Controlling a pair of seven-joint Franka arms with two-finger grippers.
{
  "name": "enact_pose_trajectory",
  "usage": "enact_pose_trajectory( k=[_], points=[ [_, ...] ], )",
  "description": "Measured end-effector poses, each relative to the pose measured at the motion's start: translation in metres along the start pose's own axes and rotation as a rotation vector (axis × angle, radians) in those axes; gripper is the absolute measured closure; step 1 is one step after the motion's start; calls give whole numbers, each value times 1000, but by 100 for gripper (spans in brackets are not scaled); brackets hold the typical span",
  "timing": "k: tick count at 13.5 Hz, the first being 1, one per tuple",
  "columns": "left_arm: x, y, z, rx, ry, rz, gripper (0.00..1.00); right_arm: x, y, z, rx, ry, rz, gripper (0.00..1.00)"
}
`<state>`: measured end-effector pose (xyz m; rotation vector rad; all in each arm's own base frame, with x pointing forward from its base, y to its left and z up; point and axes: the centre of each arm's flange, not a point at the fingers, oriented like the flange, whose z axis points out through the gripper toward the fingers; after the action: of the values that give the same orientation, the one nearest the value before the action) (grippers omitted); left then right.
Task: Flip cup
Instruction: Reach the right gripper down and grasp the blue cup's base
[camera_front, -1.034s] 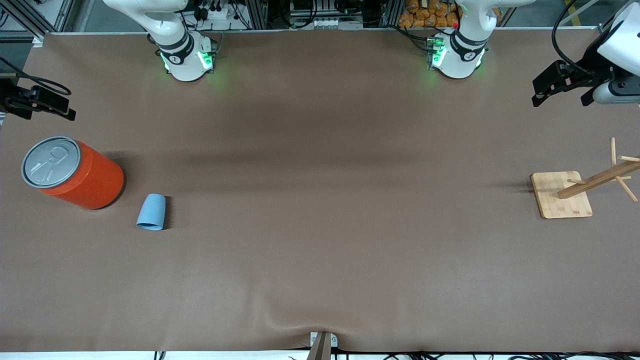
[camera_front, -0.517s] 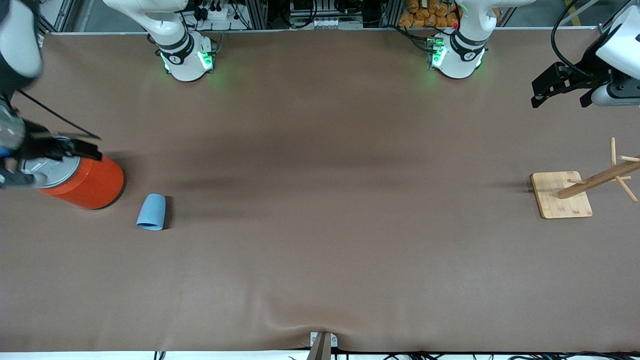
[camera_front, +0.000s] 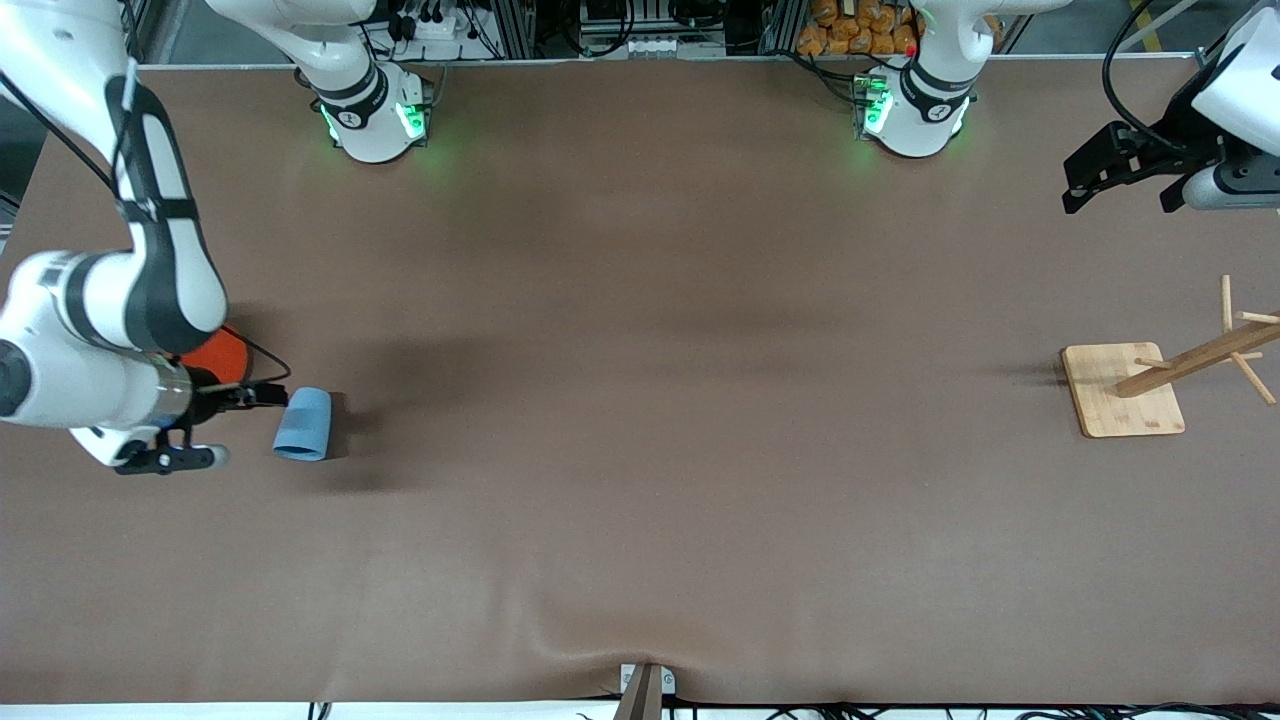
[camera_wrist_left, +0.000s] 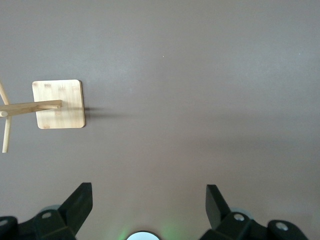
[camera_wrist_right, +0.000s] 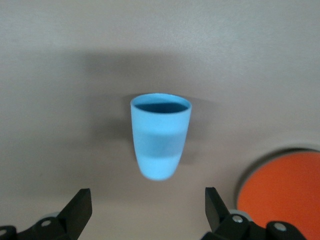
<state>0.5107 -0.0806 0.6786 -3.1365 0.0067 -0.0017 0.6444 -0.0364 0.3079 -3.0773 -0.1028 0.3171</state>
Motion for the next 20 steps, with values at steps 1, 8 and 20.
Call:
enact_pose_trajectory(
  k=[1,8,20],
  points=[
    [0,3,0,0,0,5,0,8,0,19,-1,10,0,0],
    [-2,-3,-8,-3,13,-5,0,25,5,109,4,-36,-40,0],
    [-9,0,-5,5,-37,2,0,43,-43,32,-27,78,-474,21]
  ],
)
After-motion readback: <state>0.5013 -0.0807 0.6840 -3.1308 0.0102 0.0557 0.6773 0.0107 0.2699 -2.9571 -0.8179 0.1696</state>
